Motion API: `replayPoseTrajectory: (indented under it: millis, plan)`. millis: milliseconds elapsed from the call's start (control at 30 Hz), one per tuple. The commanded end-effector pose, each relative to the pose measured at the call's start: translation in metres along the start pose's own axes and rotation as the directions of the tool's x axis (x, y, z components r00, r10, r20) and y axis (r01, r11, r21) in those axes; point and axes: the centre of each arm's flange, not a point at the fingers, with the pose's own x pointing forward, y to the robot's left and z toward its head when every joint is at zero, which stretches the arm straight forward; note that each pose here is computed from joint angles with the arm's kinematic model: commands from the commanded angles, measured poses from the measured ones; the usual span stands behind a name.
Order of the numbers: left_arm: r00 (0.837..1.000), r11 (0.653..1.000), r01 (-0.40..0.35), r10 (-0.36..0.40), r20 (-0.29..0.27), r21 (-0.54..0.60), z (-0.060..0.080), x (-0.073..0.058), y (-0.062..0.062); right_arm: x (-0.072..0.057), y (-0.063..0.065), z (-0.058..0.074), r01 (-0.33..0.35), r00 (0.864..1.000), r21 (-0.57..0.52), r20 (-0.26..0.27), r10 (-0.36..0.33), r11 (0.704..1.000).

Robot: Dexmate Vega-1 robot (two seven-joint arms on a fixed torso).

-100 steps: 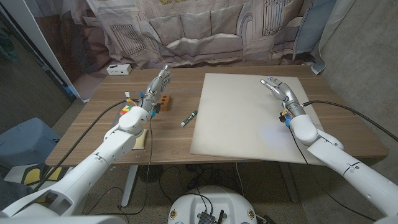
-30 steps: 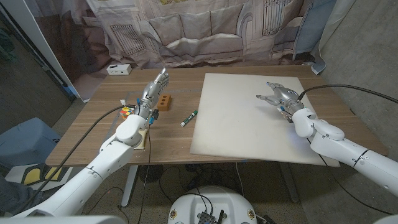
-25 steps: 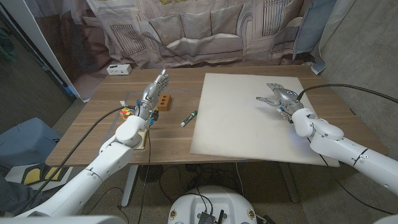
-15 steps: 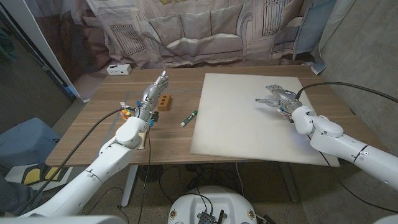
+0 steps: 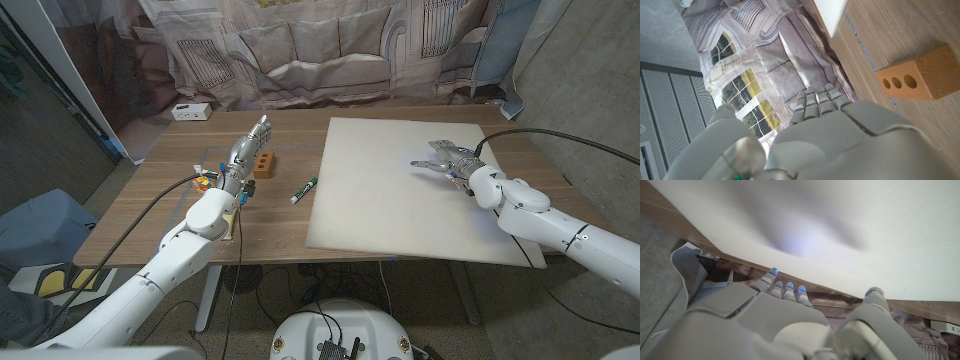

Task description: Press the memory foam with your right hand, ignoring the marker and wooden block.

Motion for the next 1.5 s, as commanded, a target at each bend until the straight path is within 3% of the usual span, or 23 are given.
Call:
replayPoseTrajectory:
  millis: [33,933,1500]
  plan:
    - [1.0,1.0,-0.016,0.016,-0.001,0.005,0.0,-0.002,0.005,0.011,0.005,-0.004,-0.114,0.993,0.005,-0.036,0.114,0.994]
    - [1.0,1.0,-0.02,0.02,-0.019,0.008,-0.002,-0.002,0.004,0.02,0.014,-0.006,-0.23,0.968,0.005,-0.103,0.229,0.973]
    - [1.0,1.0,-0.014,0.014,-0.007,0.004,0.0,-0.002,0.001,0.019,0.02,-0.006,-0.249,0.963,-0.006,-0.111,0.247,0.968]
